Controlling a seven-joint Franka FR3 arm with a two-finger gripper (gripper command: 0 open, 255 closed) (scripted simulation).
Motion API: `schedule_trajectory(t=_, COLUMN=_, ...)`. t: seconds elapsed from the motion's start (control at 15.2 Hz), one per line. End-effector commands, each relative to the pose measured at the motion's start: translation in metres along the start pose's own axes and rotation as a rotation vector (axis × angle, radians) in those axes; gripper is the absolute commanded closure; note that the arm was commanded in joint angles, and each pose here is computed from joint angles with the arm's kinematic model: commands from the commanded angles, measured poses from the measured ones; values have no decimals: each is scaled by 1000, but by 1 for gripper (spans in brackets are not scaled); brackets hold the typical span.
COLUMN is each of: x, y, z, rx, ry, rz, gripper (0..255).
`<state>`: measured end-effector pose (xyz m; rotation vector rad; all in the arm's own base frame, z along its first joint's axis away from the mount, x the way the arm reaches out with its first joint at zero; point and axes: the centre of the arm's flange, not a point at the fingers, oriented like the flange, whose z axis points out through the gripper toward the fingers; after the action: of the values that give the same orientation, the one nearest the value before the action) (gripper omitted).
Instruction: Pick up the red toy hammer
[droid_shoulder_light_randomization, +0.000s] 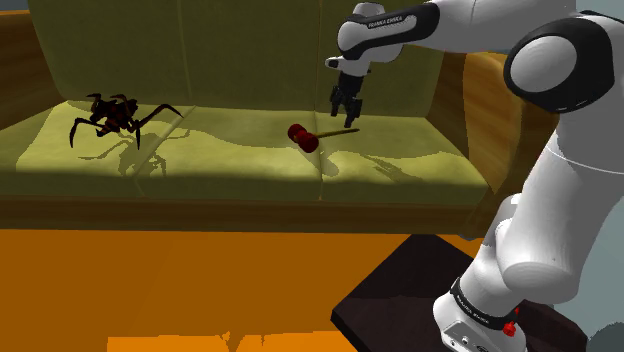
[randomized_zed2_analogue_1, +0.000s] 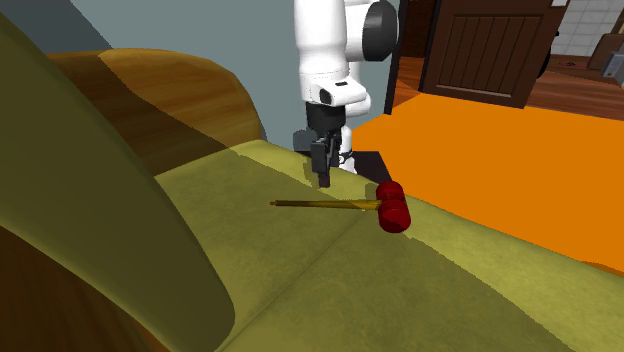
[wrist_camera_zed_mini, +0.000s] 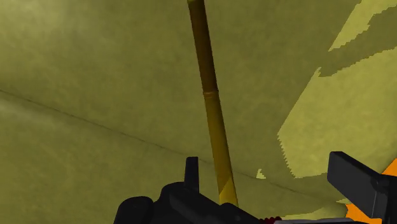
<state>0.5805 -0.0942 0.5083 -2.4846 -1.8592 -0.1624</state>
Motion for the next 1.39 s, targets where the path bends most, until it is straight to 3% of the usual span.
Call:
schedule_trajectory(t=0.0, x=15, y=23, z=14, rx=15, ry=0, rz=-121, gripper=0)
schedule_trajectory(t=0.66, x=13, y=24, z=55, rx=17, ry=0, rz=-135, gripper=0)
schedule_trajectory(t=0.73, x=13, y=24, z=55, rx=17, ry=0, rz=-135, gripper=255)
schedule_trajectory(t=1.32, x=13, y=24, z=55, rx=17, ry=0, rz=-135, gripper=255)
